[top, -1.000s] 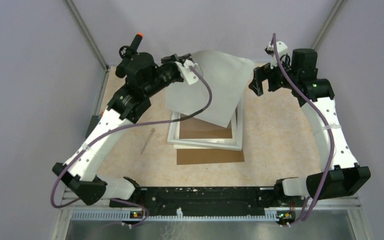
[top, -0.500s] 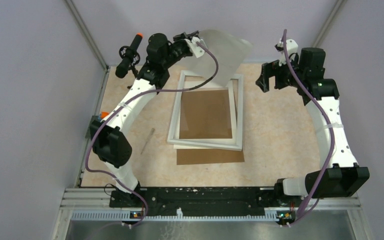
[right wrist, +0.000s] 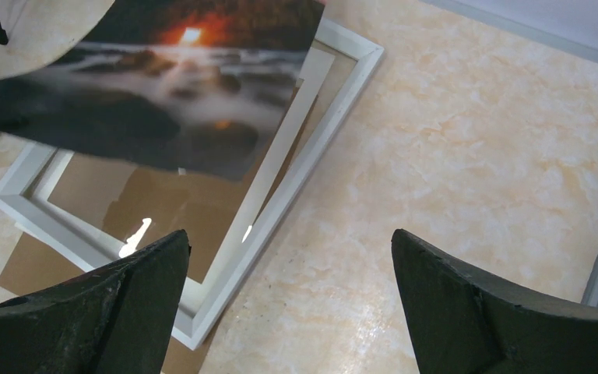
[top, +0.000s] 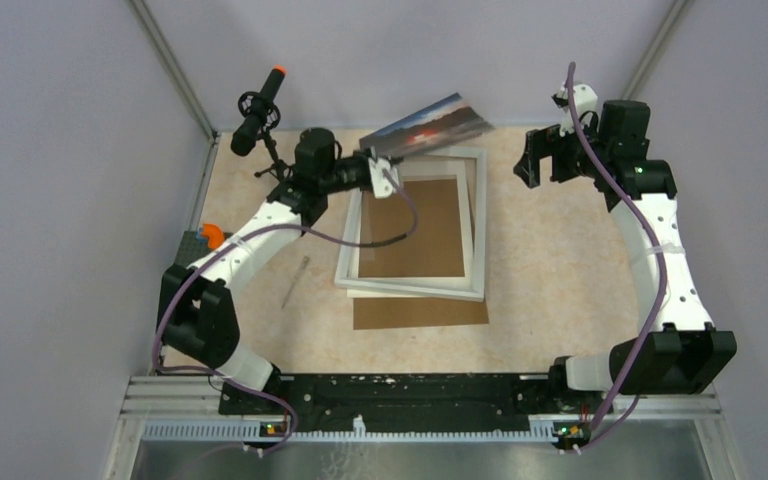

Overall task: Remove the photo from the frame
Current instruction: Place the photo in the photo frame.

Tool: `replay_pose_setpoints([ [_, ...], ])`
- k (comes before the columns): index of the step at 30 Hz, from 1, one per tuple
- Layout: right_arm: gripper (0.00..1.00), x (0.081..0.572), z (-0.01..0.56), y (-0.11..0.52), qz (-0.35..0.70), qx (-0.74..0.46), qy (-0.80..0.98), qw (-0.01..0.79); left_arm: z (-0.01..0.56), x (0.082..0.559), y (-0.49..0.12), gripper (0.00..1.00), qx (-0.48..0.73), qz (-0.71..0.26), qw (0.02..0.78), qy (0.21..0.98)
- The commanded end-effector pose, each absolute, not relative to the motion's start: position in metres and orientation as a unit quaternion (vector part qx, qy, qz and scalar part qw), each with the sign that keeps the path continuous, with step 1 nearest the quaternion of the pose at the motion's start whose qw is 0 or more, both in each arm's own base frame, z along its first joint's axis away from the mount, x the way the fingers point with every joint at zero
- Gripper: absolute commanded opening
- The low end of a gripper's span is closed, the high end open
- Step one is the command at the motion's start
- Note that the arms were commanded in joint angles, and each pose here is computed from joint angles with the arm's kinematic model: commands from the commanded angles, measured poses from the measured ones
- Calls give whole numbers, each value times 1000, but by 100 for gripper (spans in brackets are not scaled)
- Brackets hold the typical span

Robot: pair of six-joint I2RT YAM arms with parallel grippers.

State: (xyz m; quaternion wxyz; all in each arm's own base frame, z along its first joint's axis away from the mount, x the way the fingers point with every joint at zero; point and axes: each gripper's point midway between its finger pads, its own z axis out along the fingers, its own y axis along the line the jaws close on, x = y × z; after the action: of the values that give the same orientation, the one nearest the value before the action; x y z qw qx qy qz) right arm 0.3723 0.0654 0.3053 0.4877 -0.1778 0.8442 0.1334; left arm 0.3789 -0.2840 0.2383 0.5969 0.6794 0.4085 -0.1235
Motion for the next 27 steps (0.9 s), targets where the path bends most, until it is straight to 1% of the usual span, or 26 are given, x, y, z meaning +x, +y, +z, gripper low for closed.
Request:
replay_pose_setpoints([
  [1, 99, 377, 304, 68, 146, -179, 842, 488, 192, 326, -284, 0, 749, -156, 549, 337],
  [7, 99, 380, 295, 71, 154, -183, 844, 480, 139, 298, -277, 0, 786, -172, 505, 310],
  [11, 99, 378, 293, 71, 154, -185, 846, 476, 125, 287, -272, 0, 800, -169, 496, 292],
  [17, 99, 375, 288, 71, 155, -186, 848, 471, 114, 295, -268, 0, 809, -154, 482, 301],
  [21, 99, 373, 284, 72, 159, -189, 849, 466, 108, 294, -266, 0, 820, -142, 476, 285],
  [22, 99, 372, 284, 72, 160, -189, 850, 465, 108, 294, -265, 5, 821, -140, 475, 284],
  [25, 99, 369, 282, 73, 161, -191, 851, 462, 112, 293, -263, 39, 819, -145, 468, 298],
  [27, 99, 367, 282, 73, 162, -193, 850, 462, 120, 290, -261, 54, 817, -146, 466, 306],
])
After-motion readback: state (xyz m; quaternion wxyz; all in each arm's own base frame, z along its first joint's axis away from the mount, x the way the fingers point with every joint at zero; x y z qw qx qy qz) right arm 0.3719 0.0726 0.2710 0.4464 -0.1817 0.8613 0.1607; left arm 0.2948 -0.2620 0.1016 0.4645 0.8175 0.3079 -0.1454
